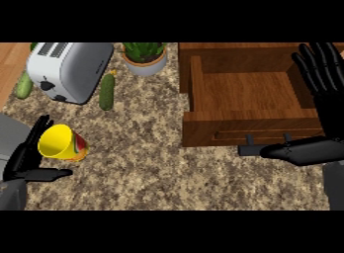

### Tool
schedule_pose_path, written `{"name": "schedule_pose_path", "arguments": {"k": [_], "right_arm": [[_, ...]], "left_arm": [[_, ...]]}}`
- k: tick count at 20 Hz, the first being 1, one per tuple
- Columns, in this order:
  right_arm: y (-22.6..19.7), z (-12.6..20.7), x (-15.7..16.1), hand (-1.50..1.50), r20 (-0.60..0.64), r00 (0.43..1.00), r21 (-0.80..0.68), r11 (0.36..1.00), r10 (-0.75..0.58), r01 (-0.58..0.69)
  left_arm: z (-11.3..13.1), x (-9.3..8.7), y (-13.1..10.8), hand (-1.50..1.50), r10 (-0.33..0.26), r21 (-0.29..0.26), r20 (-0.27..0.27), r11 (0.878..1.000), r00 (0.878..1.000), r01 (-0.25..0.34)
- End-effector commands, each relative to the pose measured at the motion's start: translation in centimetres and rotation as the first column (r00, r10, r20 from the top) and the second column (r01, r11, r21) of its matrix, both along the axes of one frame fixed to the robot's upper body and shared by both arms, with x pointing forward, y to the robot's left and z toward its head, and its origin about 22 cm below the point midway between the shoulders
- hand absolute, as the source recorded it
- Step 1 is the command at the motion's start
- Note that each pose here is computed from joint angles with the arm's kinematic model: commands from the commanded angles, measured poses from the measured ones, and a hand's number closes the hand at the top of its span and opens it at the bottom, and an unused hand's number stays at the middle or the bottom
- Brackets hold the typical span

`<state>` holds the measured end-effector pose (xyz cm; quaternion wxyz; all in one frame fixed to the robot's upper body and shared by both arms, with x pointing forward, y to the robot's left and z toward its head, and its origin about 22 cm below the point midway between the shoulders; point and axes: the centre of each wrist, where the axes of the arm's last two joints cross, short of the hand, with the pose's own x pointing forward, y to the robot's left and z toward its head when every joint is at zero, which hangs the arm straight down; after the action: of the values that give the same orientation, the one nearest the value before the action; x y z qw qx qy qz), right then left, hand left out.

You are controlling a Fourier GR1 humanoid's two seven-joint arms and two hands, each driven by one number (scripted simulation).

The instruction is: Pick up the cup, place it into the drawer and close the drawer

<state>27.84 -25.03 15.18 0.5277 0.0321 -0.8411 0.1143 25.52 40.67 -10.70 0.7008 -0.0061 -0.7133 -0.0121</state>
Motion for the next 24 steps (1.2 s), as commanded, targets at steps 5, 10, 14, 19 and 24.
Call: {"name": "schedule_pose_path", "arguments": {"k": [5,10,14,19,24], "right_arm": [[-0.1,-0.3,0.1,-1.50,-0.005,1.000,0.011,1.000,0.017,-0.017],[0.5,0.4,0.1,-1.50,-0.008,1.000,-0.015,1.000,0.004,-0.004],[-0.7,1.6,-0.6,-1.50,0.009,1.000,-0.018,1.000,0.008,-0.008],[0.0,-0.3,-0.3,-1.50,-0.003,1.000,-0.009,1.000,0.008,-0.008],[-0.9,0.3,-0.5,-1.50,-0.010,1.000,-0.017,1.000,0.006,-0.006]], "left_arm": [[-0.1,0.8,-0.9,-1.50,-0.042,-0.065,0.110,0.997,0.993,0.049],[-0.5,1.0,-1.9,-1.50,-0.090,-0.082,0.106,0.992,0.990,0.098],[-0.9,0.6,-2.0,-1.50,-0.091,-0.095,0.121,0.990,0.989,0.102],[-0.7,1.8,-3.2,1.50,-0.192,-0.216,0.126,0.952,0.973,0.216],[-0.5,2.9,-5.0,1.50,-0.093,-0.084,0.299,0.989,0.950,0.123]]}}
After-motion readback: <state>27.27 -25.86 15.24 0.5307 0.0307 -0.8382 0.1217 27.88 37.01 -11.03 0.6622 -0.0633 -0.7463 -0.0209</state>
